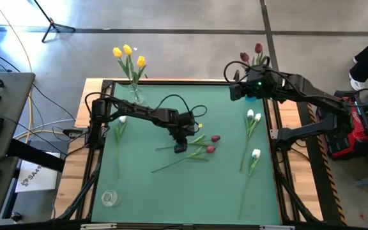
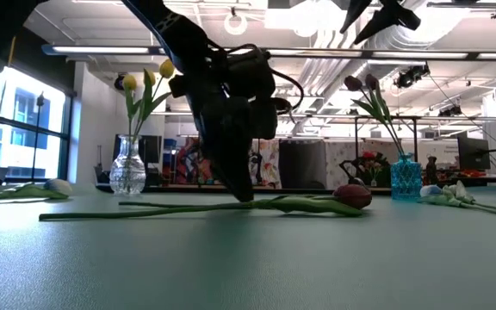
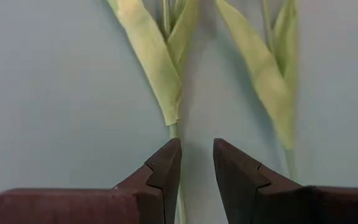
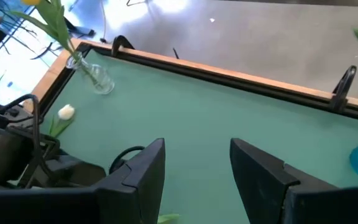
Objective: Sort flowers into vase by color
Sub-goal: Put the top red tulip into the blue vase
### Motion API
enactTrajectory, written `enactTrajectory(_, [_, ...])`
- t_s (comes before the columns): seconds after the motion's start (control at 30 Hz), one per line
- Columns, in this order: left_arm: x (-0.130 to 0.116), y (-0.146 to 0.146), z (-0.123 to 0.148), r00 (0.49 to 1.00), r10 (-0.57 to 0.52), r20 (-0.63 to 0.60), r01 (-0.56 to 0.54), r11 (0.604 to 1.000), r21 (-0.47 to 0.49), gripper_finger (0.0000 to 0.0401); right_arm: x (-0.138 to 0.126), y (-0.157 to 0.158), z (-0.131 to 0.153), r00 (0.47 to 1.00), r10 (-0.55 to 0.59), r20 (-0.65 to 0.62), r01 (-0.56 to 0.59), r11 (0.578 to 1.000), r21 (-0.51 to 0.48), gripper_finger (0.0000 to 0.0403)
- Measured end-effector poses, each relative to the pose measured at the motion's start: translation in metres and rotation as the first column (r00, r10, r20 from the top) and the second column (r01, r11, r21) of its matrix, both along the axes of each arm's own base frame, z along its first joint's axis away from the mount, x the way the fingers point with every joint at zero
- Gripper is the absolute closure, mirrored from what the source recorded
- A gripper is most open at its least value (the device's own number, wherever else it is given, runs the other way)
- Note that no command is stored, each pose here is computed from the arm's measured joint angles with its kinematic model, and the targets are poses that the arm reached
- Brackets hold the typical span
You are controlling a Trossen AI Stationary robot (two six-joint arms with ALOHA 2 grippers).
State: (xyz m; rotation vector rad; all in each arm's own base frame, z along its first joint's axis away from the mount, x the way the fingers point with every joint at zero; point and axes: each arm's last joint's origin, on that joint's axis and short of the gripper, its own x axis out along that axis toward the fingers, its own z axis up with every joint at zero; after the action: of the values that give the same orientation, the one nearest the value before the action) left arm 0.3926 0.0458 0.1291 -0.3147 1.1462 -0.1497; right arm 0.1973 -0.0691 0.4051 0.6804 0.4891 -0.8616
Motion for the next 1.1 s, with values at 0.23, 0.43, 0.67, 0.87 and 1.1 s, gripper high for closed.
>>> enactTrajectory(0.23, [0.002,-0.002,-0.004,0.999,0.042,-0.01,-0.04,0.992,0.118,0.0325,0.003,0.011,0.0,1.0,0.01,0.019,-0.011,1.0,0.01,0.0233])
enactTrajectory(0.43, [0.003,-0.003,-0.005,0.999,0.052,-0.004,-0.051,0.984,0.172,0.0374,0.006,0.02,0.0,0.999,0.026,0.032,-0.026,1.0,0.015,0.0233])
enactTrajectory(0.67, [0.005,0.0,-0.003,0.998,0.063,0.017,-0.065,0.985,0.16,0.0396,0.008,0.034,0.0,0.997,0.067,0.036,-0.067,0.998,0.016,0.0233])
enactTrajectory(0.87, [0.005,0.017,0.012,0.984,0.153,0.089,-0.159,0.985,0.069,0.04,-0.003,0.053,-0.011,0.995,0.042,-0.09,-0.036,0.996,0.076,0.0233])
enactTrajectory(1.1, [0.005,0.044,0.062,0.915,0.237,0.326,-0.234,0.971,-0.051,0.04,-0.013,0.068,-0.024,0.987,-0.117,-0.114,0.127,0.988,0.085,0.0233])
